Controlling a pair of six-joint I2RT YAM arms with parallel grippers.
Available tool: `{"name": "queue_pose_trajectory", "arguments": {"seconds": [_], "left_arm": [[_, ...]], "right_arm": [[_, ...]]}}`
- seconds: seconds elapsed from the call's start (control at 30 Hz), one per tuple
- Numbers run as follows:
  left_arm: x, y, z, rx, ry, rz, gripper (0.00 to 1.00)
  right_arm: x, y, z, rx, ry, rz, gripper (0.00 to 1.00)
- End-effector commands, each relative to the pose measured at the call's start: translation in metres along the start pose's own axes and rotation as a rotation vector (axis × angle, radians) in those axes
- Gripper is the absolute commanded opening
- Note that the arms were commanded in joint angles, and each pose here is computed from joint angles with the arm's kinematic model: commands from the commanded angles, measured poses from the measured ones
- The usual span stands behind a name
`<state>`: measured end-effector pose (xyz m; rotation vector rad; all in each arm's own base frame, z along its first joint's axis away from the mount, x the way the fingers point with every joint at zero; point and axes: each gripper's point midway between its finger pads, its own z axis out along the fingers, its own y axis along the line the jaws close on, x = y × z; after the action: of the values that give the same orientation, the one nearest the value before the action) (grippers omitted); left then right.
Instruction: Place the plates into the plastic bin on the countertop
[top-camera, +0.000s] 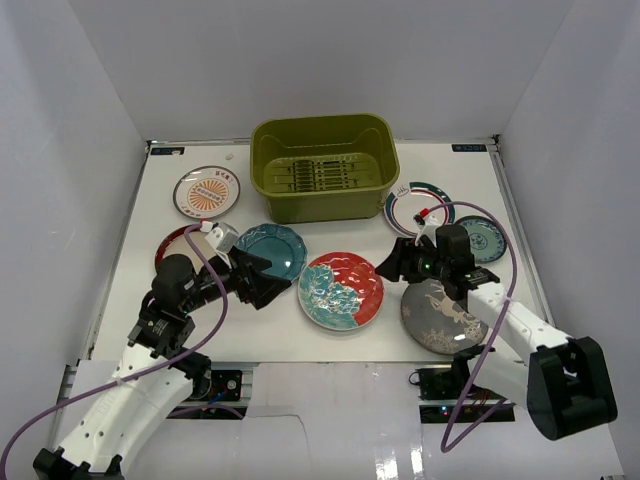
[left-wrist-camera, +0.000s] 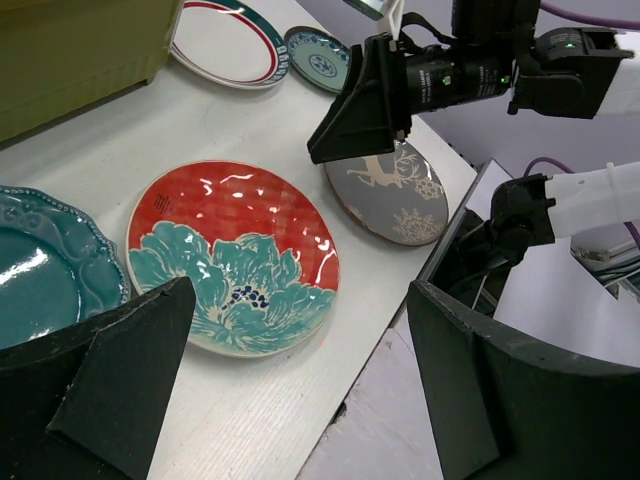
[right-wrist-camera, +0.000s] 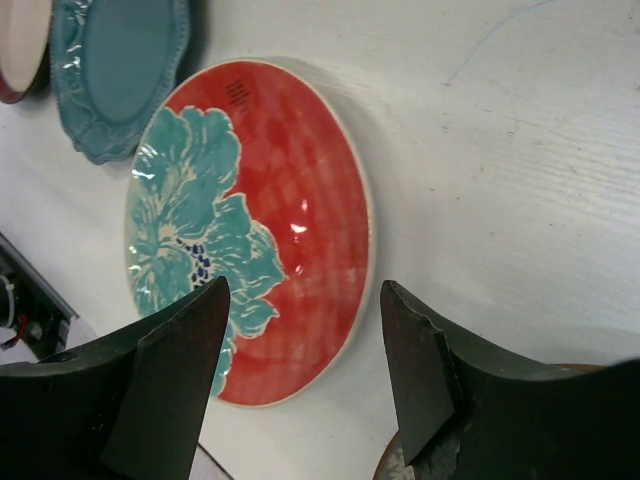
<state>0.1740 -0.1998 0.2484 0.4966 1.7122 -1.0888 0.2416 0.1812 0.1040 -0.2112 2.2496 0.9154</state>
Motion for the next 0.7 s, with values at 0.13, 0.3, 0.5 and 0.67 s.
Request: {"name": "queue_pose_trajectory", "arguments": {"seconds": [0.13, 0.3, 0.5, 0.67], "left_arm": [[-0.013, -0.004, -0.002, -0.008, -0.031, 0.036, 0.98], [-0.011, -0.002, -0.001, -0.007, -0.019, 0.034, 0.98], [-0.005, -0.002, 0.005, 0.015, 0.024, 0.02, 0.98], [-0.007, -0.002, 0.006, 0.011, 0.022, 0.02, 0.98]], "right_arm": [[0.002, -0.03, 0.028, 0.07, 0.042, -0.058, 0.61], [0.013, -0.029, 0.046, 0.004, 0.092, -0.04, 0.58], [0.027, -0.023, 0.062, -0.094, 0.132, 0.022, 0.5], [0.04, -0.024, 0.068, -0.122, 0.162, 0.079, 0.16]]}}
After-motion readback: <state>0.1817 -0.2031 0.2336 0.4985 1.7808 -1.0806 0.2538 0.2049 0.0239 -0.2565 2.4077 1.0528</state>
